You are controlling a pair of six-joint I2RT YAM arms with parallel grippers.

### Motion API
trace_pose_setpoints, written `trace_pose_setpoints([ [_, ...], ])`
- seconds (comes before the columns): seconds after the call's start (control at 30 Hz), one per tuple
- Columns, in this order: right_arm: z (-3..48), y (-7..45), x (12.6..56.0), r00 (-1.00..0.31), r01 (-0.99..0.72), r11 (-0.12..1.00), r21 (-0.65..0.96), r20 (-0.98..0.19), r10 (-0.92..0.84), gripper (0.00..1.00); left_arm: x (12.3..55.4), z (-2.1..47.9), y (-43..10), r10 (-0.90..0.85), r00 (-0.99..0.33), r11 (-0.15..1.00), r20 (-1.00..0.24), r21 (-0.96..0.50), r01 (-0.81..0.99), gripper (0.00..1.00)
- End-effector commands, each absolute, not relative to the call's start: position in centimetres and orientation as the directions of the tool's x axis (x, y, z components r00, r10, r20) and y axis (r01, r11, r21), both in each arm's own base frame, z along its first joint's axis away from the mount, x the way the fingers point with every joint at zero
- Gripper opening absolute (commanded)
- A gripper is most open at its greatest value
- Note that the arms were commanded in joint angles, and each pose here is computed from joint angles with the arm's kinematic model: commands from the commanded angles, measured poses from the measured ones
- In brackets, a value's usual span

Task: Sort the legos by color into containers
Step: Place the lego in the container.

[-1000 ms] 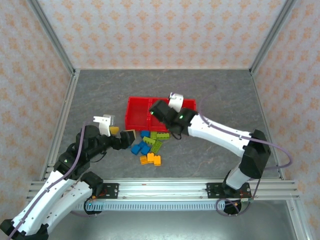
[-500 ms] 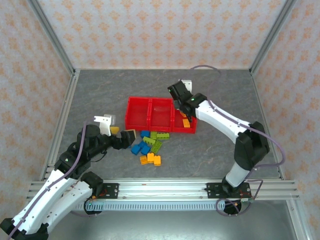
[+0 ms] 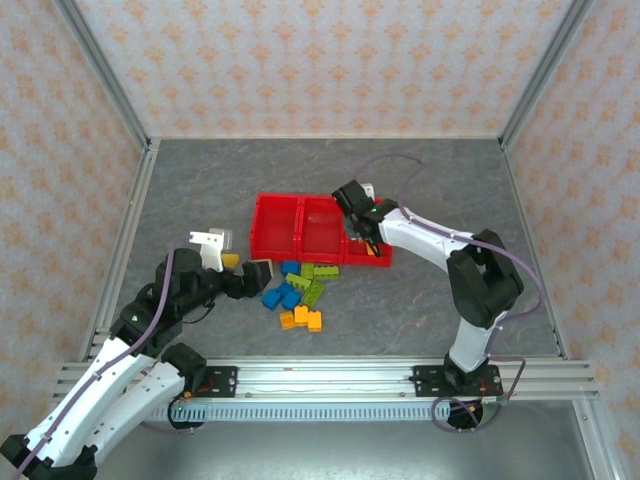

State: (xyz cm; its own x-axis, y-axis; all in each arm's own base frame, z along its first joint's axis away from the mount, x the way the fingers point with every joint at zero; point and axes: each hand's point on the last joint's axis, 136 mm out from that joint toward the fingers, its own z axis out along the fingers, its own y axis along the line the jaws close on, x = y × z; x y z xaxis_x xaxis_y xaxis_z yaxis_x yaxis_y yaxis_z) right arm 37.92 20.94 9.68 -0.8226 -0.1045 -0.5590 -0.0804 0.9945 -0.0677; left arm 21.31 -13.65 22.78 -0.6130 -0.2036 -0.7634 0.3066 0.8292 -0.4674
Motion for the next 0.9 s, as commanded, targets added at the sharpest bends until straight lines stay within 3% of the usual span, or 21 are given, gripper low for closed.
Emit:
trace_pose_setpoints([
  [0.0,8.7,20.8,37.9,-0.831,-0.075,0.995,-0.063,-0.548,-0.098,0.31,21.1,23.1,-14.1,-0.192,-0.617,0.818,-0.763,-0.471,0.329,0.99],
  [0.3,10.5,20.6,37.8,-0.827,-0.053,0.997,-0.057,-0.557,-0.076,0.47,21.3,22.8,-14.2,-0.186,-0.625,0.823,-0.758,-0.468,0.322,0.99],
  [0.53,13.8,21.4,36.5,-0.84,-0.039,0.998,0.047,-0.543,-0.007,0.49,21.1,22.9,-14.3,-0.185,-0.623,0.817,-0.76,-0.471,0.333,0.99],
  [0.87,18.3,24.4,31.3,-0.855,-0.077,0.975,0.207,-0.517,0.043,0.53,21.1,22.8,-14.5,-0.178,-0.63,0.812,-0.756,-0.474,0.34,0.99],
])
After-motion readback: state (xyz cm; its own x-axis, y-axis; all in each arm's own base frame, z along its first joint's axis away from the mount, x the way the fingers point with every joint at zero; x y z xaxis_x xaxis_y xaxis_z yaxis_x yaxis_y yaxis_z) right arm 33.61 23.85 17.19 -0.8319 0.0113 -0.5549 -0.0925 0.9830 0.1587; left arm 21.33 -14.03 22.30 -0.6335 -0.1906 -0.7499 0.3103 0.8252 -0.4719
